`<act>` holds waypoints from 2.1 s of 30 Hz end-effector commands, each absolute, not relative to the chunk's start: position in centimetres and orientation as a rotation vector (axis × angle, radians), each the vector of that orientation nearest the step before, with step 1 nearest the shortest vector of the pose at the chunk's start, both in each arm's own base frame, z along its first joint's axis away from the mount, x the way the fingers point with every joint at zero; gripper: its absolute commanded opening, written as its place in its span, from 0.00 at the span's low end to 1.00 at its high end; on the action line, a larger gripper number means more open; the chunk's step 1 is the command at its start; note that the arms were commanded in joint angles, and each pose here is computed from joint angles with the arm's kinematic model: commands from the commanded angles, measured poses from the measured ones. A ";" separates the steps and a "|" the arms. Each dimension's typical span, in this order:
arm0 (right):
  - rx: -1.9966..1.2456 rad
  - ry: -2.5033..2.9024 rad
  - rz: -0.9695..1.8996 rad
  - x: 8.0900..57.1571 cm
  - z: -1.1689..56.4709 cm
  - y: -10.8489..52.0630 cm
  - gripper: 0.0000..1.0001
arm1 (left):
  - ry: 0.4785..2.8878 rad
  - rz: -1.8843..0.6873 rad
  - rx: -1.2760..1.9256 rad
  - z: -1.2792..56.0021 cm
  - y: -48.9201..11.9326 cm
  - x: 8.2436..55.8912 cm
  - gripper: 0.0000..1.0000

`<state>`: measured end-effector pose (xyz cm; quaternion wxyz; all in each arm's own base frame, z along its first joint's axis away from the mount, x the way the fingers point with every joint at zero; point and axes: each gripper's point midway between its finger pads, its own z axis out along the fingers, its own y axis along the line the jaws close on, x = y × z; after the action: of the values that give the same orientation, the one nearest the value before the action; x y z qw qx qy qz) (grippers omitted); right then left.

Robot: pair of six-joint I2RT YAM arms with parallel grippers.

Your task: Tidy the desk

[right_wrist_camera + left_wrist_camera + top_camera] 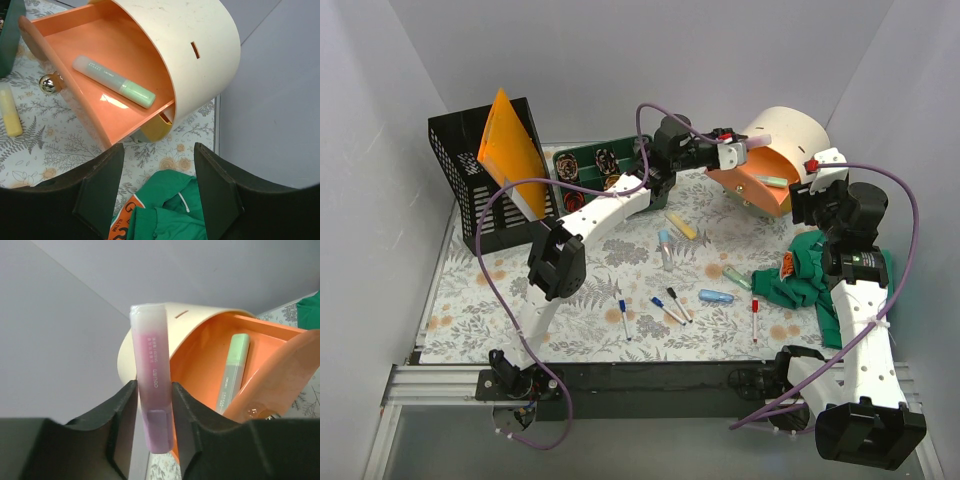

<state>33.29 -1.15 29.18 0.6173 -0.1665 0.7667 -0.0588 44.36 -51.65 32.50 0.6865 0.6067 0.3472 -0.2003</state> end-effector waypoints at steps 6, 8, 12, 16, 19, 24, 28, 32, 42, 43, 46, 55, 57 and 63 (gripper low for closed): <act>-0.367 1.694 -0.147 33.7 31.6 -1.3 0.66 | 0.656 -0.519 1.293 36.6 -52.0 42.4 0.52; -0.367 1.697 -0.146 33.6 31.5 -1.3 0.66 | 0.652 -0.517 1.285 36.7 -52.1 42.4 0.53; -0.374 1.698 -0.139 33.6 31.3 -1.2 0.66 | 0.651 -0.520 1.266 37.5 -51.9 42.2 0.53; -0.440 1.689 -0.096 33.5 31.0 -0.1 0.67 | 0.668 -0.521 1.169 41.5 -50.2 41.4 0.54; -0.562 1.676 0.001 33.0 30.3 2.0 0.68 | 0.736 -0.557 1.106 41.9 -48.7 40.7 0.60; -0.766 1.623 0.156 31.7 29.4 5.4 0.70 | 0.846 -0.624 0.902 46.4 -42.9 37.1 0.86; -0.937 1.568 0.267 30.2 28.8 7.7 0.71 | 0.984 -0.673 0.796 45.6 -38.6 34.4 0.97; -1.095 1.534 0.449 27.1 26.7 10.1 0.74 | 1.214 -0.705 0.743 40.1 -34.6 31.7 0.98; -1.371 1.709 0.506 23.4 18.8 14.4 0.74 | 1.610 -0.629 0.619 27.0 -26.6 27.1 0.98; -1.378 1.733 0.491 23.6 18.2 14.5 0.74 | 1.620 -0.621 0.609 26.5 -26.2 26.9 0.98; -1.378 1.842 0.415 25.1 16.4 15.0 0.74 | 1.649 -0.625 0.590 25.8 -25.3 26.2 0.98; -1.245 2.136 0.164 32.1 11.9 19.8 0.73 | 1.617 -0.464 0.501 27.2 -21.9 26.8 0.98; -1.203 2.186 0.148 34.0 10.7 21.1 0.73 | 1.621 -0.449 0.505 26.7 -21.6 26.8 0.98; -1.129 2.211 0.073 38.3 8.7 22.6 0.74 | 1.619 -0.429 0.516 26.8 -21.6 27.0 0.98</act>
<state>34.53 21.67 7.45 0.2783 -0.4754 0.8325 0.0593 26.69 -22.23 27.17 0.6373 0.2257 0.7062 -0.2103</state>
